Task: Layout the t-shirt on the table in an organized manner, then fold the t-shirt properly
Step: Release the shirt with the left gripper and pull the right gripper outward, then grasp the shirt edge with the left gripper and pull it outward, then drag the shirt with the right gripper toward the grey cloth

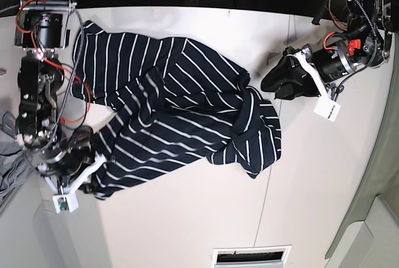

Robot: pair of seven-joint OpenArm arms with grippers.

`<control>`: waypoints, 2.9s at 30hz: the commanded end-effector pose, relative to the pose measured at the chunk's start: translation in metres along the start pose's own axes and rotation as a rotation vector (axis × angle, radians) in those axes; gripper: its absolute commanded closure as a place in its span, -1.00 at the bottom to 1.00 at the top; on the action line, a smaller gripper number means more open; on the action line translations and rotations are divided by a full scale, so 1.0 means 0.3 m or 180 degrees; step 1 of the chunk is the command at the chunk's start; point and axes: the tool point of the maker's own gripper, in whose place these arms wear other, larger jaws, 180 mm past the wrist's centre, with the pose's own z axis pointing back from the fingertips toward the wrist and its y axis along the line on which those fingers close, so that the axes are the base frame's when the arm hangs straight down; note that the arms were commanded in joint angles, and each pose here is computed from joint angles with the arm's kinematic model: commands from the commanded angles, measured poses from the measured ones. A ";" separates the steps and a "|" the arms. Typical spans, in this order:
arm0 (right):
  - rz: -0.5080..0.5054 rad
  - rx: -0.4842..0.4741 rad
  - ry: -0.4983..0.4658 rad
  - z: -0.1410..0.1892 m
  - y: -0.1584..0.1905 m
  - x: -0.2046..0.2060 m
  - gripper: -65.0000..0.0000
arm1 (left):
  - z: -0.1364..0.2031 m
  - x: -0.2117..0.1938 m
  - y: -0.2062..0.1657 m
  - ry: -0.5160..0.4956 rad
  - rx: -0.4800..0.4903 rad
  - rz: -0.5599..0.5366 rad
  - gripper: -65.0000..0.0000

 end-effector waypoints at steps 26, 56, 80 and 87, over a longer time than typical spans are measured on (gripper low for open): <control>-0.0507 0.0405 0.0843 0.186 0.183 -0.397 -0.39 | 0.027 0.062 -0.124 -0.0193 -0.0604 0.0319 -0.12; -0.0353 -0.0159 0.1625 0.223 0.033 -0.703 -0.25 | -0.313 0.038 0.040 0.0060 0.0627 -0.0220 0.02; -0.0219 -0.0766 0.1199 0.422 -0.306 -0.498 1.00 | -0.029 0.288 -0.220 0.0202 -0.0927 -0.0874 1.00; -0.0374 -0.1077 0.1482 0.602 -0.396 -0.653 1.00 | 0.052 0.094 -0.378 0.0522 -0.1608 -0.0367 1.00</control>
